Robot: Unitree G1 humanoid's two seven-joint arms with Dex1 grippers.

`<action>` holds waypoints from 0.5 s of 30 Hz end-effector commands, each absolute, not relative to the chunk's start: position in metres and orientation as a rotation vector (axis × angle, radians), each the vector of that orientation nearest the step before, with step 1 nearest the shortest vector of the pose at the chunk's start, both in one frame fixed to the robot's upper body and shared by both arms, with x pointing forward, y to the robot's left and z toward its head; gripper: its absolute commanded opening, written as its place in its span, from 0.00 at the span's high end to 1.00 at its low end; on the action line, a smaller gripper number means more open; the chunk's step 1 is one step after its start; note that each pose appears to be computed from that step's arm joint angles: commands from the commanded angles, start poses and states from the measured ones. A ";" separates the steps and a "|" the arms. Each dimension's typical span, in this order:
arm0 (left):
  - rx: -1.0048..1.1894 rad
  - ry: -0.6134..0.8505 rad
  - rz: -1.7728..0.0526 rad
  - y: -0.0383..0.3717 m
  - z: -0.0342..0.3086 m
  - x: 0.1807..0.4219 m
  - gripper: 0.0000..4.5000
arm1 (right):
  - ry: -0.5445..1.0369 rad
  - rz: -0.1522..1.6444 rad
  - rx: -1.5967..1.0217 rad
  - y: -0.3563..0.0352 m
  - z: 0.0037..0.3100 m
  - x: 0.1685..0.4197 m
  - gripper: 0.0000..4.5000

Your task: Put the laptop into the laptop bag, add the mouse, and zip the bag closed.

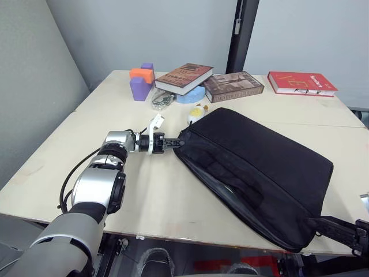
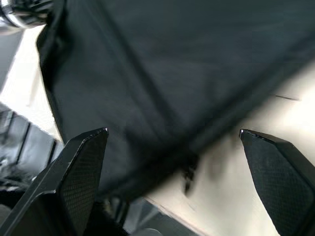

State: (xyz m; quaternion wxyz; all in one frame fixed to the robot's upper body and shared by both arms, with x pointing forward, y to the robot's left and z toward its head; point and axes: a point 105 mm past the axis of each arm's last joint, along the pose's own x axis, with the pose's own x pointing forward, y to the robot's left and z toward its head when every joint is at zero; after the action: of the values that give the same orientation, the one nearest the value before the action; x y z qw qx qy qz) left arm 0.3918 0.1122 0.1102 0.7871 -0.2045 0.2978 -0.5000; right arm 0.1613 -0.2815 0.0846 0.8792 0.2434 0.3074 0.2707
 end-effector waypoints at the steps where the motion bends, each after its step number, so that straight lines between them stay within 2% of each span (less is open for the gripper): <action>1: -0.432 0.598 -1.097 0.116 0.122 0.393 1.00 | 0.639 0.557 0.489 -0.284 0.083 0.171 0.06; 9: -0.441 0.592 -1.096 0.124 0.128 0.392 1.00 | 0.616 0.579 0.460 -0.288 0.090 0.187 0.64; 12: -0.432 0.586 -1.099 0.128 0.131 0.391 1.00 | 0.592 0.644 0.463 -0.280 0.100 0.191 0.84; 14: -0.444 0.574 -1.090 0.134 0.133 0.390 1.00 | 0.580 0.679 0.415 -0.272 0.107 0.204 0.97; 15: -0.451 0.570 -1.085 0.137 0.134 0.389 1.00 | 0.577 0.683 0.395 -0.270 0.109 0.209 0.99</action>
State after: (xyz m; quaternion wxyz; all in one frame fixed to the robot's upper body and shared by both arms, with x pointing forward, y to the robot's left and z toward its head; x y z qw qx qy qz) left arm 0.3876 0.1379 0.1139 0.7964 -0.2054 0.3005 -0.4830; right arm 0.1999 -0.2757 0.0932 0.8776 0.2166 0.2988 0.3062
